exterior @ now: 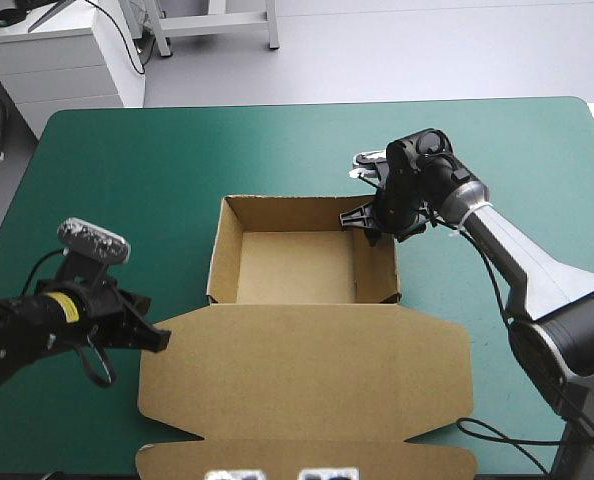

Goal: Fold the box

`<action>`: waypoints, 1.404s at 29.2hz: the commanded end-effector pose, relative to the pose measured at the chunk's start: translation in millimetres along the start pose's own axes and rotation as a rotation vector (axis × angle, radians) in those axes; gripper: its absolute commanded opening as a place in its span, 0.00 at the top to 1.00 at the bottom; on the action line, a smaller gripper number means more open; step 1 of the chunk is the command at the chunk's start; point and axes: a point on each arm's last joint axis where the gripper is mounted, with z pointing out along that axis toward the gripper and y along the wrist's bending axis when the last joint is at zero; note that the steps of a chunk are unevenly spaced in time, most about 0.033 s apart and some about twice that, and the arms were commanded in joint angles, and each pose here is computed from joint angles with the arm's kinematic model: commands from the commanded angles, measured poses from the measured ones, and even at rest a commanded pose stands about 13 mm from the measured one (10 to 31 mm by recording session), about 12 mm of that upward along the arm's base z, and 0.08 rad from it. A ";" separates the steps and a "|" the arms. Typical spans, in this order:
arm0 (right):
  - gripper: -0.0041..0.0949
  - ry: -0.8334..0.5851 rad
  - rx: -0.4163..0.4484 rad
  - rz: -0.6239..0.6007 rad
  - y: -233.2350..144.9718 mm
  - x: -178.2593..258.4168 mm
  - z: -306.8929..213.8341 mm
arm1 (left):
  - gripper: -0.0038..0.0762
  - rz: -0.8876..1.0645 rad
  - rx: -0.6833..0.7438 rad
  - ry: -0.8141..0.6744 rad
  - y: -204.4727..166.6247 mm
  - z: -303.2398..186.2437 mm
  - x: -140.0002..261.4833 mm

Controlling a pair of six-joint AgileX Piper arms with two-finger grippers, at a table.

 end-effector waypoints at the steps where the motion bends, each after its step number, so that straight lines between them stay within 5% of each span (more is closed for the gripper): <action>1: 0.63 -0.021 -0.015 -0.007 -2.3 1.5 -12.4 | 0.96 0.005 0.001 -0.080 -1.4 2.6 24.9; 6: 0.97 0.018 0.009 -0.033 -4.7 5.3 0.0 | 0.96 0.002 0.001 -0.060 -1.6 21.9 72.2; 15: 0.98 -0.054 0.143 -0.014 -40.2 2.5 -21.6 | 0.96 0.000 0.005 -0.035 -2.6 29.2 110.4; 21: 0.98 -0.096 0.206 0.147 -110.4 7.7 -46.1 | 0.96 0.000 0.006 -0.023 -2.9 26.2 115.0; 30: 0.98 -0.103 0.505 0.377 -233.6 40.5 -81.4 | 0.96 0.024 -0.038 -0.026 1.1 26.5 114.9; 35: 0.98 -0.055 0.552 0.555 -294.2 69.8 -83.8 | 0.96 0.024 -0.037 -0.011 1.1 29.1 117.3; 41: 0.96 -0.007 0.575 0.604 -335.8 92.5 -79.8 | 0.96 0.024 -0.037 -0.017 1.1 29.1 116.8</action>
